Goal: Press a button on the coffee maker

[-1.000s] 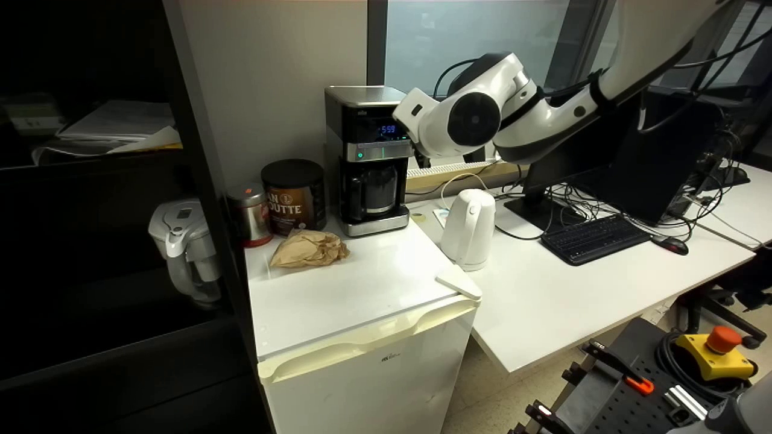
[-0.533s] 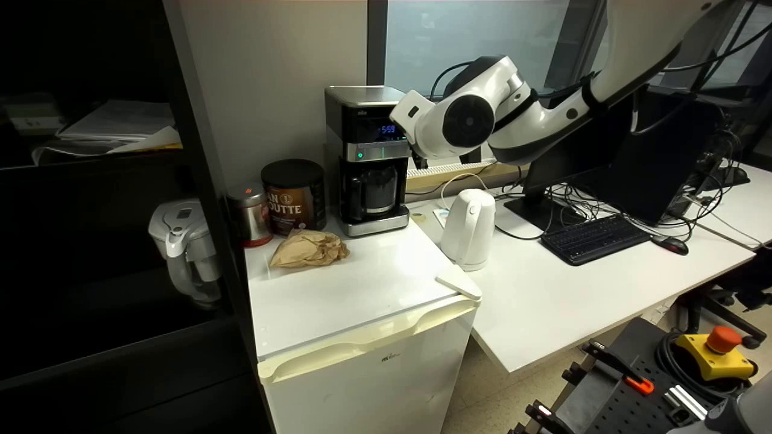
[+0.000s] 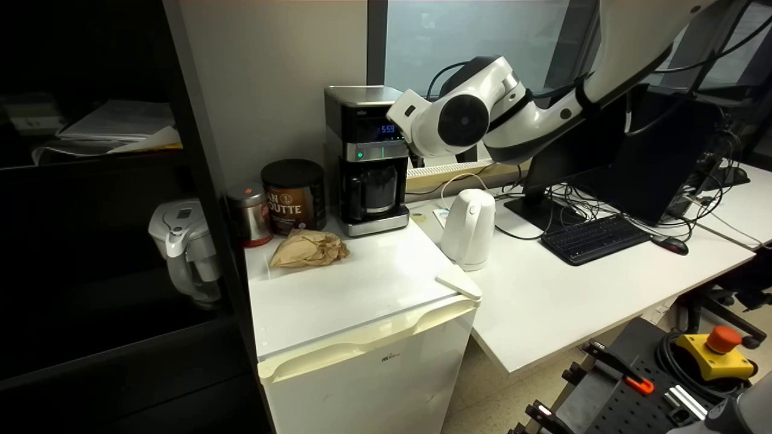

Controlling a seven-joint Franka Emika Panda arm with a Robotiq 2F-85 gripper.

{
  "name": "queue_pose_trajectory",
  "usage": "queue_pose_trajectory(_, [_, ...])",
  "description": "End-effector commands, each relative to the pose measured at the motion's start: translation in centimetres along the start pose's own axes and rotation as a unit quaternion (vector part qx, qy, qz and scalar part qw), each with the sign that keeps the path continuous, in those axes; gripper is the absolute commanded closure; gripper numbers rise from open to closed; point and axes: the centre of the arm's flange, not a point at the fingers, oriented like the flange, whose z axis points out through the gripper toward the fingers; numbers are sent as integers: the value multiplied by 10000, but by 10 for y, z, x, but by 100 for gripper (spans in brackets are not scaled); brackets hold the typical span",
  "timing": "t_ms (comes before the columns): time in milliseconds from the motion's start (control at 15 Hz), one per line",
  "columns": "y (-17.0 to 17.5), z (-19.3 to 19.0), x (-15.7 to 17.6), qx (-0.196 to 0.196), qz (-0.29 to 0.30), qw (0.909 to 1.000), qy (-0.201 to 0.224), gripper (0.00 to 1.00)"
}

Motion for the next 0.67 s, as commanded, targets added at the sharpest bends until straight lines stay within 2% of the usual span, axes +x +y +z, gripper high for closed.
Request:
queue_pose_trajectory(0, [7, 15, 5, -17, 28, 10000, 73, 100])
queue_pose_trajectory(600, [3, 5, 3, 25, -58, 10000, 61, 100])
